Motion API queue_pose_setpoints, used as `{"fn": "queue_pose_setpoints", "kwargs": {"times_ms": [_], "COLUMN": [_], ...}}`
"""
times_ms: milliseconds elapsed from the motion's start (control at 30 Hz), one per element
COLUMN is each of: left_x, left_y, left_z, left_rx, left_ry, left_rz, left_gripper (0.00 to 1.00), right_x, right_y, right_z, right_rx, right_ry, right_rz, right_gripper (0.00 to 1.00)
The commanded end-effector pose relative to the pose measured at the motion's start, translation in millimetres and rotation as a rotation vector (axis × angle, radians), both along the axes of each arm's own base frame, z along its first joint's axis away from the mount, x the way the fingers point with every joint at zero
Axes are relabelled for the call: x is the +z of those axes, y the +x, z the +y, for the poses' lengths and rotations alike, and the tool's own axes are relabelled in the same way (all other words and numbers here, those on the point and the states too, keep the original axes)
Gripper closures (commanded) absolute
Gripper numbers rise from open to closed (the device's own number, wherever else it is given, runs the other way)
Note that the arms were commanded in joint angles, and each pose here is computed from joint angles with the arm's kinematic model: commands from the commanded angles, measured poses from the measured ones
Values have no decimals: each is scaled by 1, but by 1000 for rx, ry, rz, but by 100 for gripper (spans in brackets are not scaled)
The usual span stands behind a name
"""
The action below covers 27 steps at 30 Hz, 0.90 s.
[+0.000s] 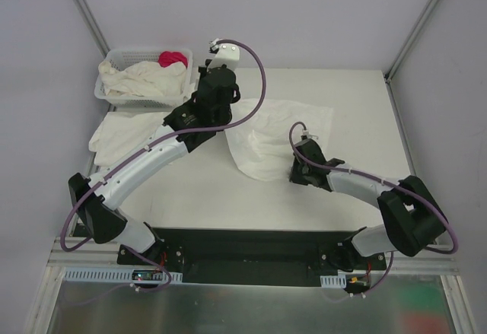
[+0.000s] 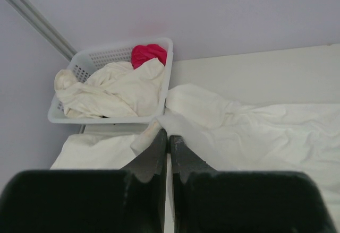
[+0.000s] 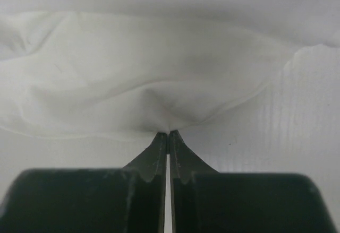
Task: Fold and stack the t-shirts
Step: Flatten out the tshirt
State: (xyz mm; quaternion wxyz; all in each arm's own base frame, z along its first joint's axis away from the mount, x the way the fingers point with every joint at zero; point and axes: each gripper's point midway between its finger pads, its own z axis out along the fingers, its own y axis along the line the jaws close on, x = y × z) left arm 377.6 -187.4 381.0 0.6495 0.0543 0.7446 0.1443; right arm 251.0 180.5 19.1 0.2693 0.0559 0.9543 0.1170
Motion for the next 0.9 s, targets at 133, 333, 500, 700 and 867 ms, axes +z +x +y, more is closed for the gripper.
{"fn": "queue_pose_setpoints", "kwargs": {"times_ms": [133,333,500,700,867], "left_x": [5,-7,-15,-13,-11], "left_y": [0,2,1,-7,-11], "left_z": [6,6,8,16,22], "left_rx": [16,17,27,31,41], "left_ry": [-57,-65,-55,-75,-67], "left_rz": [-39,-34,-23,-32,-36], "left_gripper": [100,100,100,100,100], "right_x": [58,103,142,130,112], "right_y": [59,95,126,149,179], "right_z": [-42,-94,-112,-110,-107], "right_rx": [-140,-320,-368,-360,-358], "right_ry": [-5,-8,-27,-26,-23], "right_rz": [-173,-279,-367,-331,-295], "right_gripper": [99,99,99,91,86]}}
